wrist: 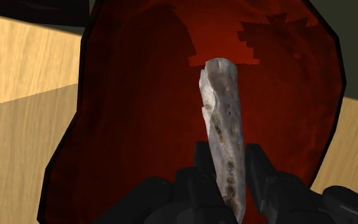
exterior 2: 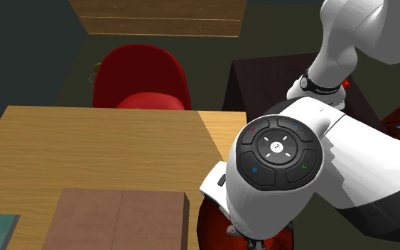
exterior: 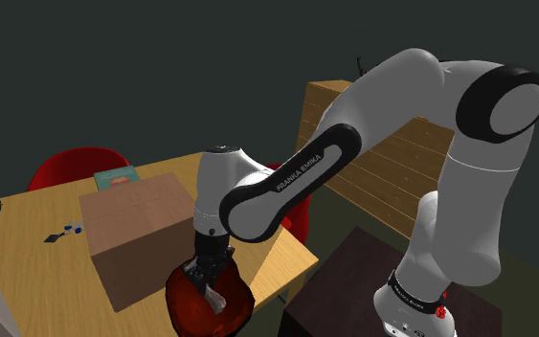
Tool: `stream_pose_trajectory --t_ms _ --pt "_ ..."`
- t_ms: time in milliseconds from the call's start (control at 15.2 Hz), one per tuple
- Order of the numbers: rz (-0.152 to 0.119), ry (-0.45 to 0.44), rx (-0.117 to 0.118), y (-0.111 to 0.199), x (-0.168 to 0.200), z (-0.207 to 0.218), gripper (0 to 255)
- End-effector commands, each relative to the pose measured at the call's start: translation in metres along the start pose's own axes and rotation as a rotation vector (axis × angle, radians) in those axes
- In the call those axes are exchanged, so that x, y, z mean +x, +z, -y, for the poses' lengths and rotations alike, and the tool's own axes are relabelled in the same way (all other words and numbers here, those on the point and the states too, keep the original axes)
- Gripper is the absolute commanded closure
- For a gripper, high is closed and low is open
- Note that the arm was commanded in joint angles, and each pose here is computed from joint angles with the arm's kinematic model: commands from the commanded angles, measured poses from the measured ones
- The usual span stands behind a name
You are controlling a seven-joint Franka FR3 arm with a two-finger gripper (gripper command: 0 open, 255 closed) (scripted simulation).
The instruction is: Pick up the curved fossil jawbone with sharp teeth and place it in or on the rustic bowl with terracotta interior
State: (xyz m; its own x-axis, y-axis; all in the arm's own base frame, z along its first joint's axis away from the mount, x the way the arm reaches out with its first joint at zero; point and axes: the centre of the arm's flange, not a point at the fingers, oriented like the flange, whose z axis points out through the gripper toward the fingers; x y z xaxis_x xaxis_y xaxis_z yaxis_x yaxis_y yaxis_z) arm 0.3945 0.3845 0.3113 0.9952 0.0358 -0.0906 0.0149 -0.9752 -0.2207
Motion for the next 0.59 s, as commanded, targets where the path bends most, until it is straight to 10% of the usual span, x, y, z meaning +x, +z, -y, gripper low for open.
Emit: stream_pose_trajectory --t_ms 0,330,396,528 --pt "0.0 0.0 0.0 0.0015 -0.0002 -0.0001 255" --pt "0.0 0.0 0.0 0.0015 -0.0002 -0.0001 255" --pt "0.0 0.0 0.0 0.0015 -0.0002 -0.0001 0" --pt "0.0 0.0 0.0 0.0015 -0.0002 -0.0001 0"
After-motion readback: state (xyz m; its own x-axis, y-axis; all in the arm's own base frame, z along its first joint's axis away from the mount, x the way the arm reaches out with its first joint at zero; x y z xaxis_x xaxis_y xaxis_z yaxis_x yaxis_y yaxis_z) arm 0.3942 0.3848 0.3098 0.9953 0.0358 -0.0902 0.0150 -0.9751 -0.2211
